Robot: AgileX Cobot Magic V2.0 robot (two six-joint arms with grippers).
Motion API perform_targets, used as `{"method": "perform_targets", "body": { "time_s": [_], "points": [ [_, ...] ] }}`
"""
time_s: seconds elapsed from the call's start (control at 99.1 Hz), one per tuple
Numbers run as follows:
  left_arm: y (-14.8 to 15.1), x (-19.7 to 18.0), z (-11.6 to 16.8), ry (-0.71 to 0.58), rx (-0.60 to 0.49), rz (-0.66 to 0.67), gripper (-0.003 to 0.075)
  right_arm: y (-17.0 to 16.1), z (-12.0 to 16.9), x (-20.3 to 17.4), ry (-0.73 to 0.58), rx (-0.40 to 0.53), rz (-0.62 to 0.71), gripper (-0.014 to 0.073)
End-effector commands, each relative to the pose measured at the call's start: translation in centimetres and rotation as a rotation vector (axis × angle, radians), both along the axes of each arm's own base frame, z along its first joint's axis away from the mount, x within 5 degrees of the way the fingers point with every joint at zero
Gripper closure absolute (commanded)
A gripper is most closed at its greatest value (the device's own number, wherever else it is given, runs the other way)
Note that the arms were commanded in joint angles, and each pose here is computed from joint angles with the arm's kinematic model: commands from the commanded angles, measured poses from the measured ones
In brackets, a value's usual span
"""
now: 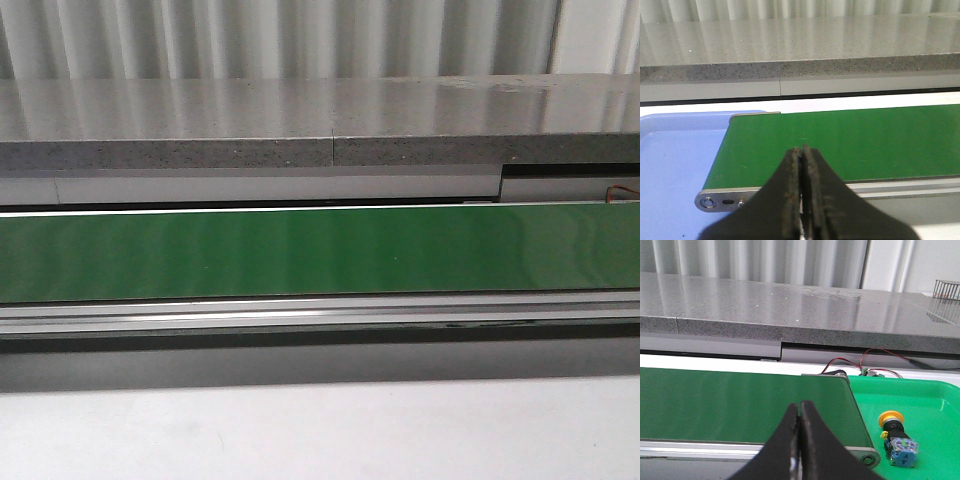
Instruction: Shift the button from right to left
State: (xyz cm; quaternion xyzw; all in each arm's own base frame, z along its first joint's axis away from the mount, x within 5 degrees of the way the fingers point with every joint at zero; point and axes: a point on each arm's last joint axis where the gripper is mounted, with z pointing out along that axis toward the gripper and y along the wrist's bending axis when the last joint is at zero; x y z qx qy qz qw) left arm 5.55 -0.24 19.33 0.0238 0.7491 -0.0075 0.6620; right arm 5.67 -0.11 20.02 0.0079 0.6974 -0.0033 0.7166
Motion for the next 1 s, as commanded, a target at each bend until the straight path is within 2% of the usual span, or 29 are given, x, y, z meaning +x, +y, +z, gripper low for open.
{"method": "perform_targets", "body": {
  "time_s": [0.0, 0.596, 0.798, 0.989],
  "points": [
    [0.0, 0.0, -0.5, -0.068, -0.013, -0.007, 0.0741, 0.1, 1.5, -0.3, -0.114, -0.016, 0.006, 0.0661],
    [0.0, 0.0, -0.5, -0.068, -0.013, -0.007, 0.0741, 0.1, 1.7, -0.4, -0.105, -0.019, 0.003, 0.0661],
    [0.0, 0.0, -0.5, -0.068, -0.013, -0.007, 0.0741, -0.2, 3.6, -0.4, 0.064, -0.014, -0.025, 0.0661],
    [0.0, 0.0, -0.5, -0.068, -0.013, -0.007, 0.0741, -0.4, 7.7, 0.2, 0.216, -0.008, -0.048, 0.0661]
  ]
}}
